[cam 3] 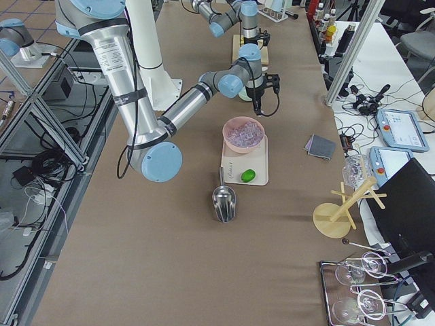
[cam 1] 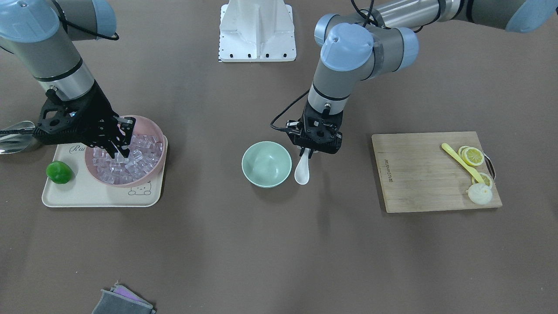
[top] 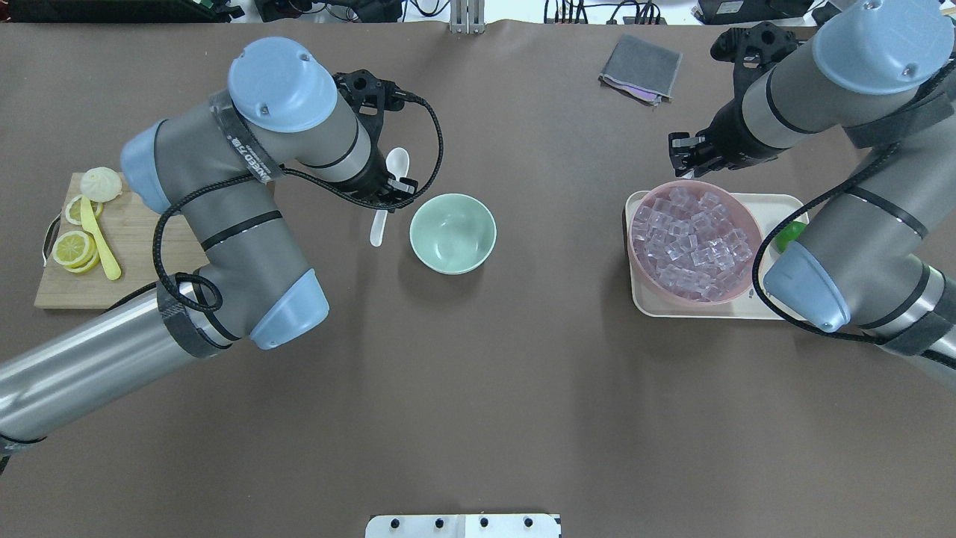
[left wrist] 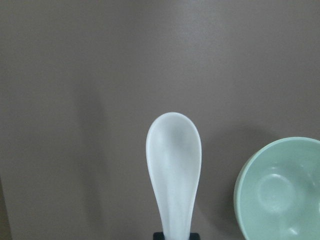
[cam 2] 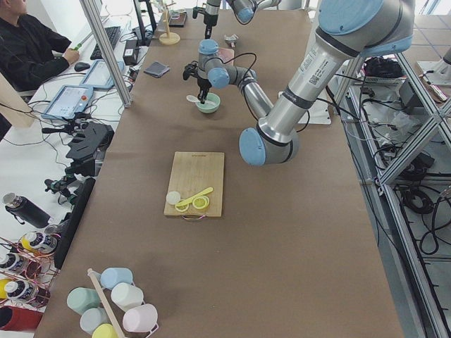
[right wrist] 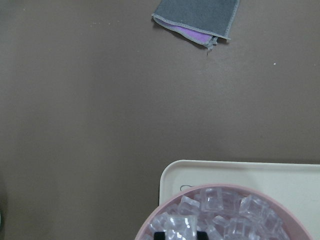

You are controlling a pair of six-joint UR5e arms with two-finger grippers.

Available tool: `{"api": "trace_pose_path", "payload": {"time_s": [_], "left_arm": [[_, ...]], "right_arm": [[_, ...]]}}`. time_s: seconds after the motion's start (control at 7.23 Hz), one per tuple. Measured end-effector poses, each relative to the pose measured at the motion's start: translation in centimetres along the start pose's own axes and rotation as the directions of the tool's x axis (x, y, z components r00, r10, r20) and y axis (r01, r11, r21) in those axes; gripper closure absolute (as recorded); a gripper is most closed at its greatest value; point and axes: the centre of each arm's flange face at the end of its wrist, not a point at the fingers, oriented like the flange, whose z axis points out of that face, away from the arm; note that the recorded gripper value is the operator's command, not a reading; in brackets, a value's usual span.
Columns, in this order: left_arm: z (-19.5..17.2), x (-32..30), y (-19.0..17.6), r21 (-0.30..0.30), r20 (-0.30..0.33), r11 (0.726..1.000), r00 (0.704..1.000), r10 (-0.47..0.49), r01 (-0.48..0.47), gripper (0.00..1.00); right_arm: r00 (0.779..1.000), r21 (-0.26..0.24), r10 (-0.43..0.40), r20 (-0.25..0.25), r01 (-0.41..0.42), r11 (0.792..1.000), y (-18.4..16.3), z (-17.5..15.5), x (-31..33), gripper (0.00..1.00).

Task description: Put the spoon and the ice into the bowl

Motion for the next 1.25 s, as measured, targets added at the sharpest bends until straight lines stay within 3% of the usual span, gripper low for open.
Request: {"api": "trace_pose_path", "payload": {"time_s": [0.42, 0.69, 0.83, 1.25], "left_arm": [[2.2, 5.4, 3.4, -0.016, -0.007, 0.999, 0.999, -0.031, 0.031, 1.00], [2.8, 6.9, 4.5, -0.016, -0.006, 0.999, 0.999, -0.043, 0.043, 0.56], [2.8, 7.5, 4.4, -0.011, -0.007, 0.999, 0.999, -0.047, 0.046, 0.03], [3.3, 8.0, 3.2, 0.029, 0.026, 0.998, 0.999, -0.048, 0.048, 0.02]], "right_arm": [[1.000, 0.011, 0.020, 0.012, -0.020, 1.000, -0.6, -0.4, -1.2, 1.00], [1.000, 0.013, 0.022, 0.009, -0.022, 1.000, -0.7, -0.2, -1.3, 1.00], [1.000, 0.014, 0.021, 0.010, -0.021, 1.000, -0.8, -0.2, -1.5, 1.00], [1.000, 0.015, 0.018, 0.015, -0.018, 1.000, -0.8, -0.2, -1.9, 1.00]]}}
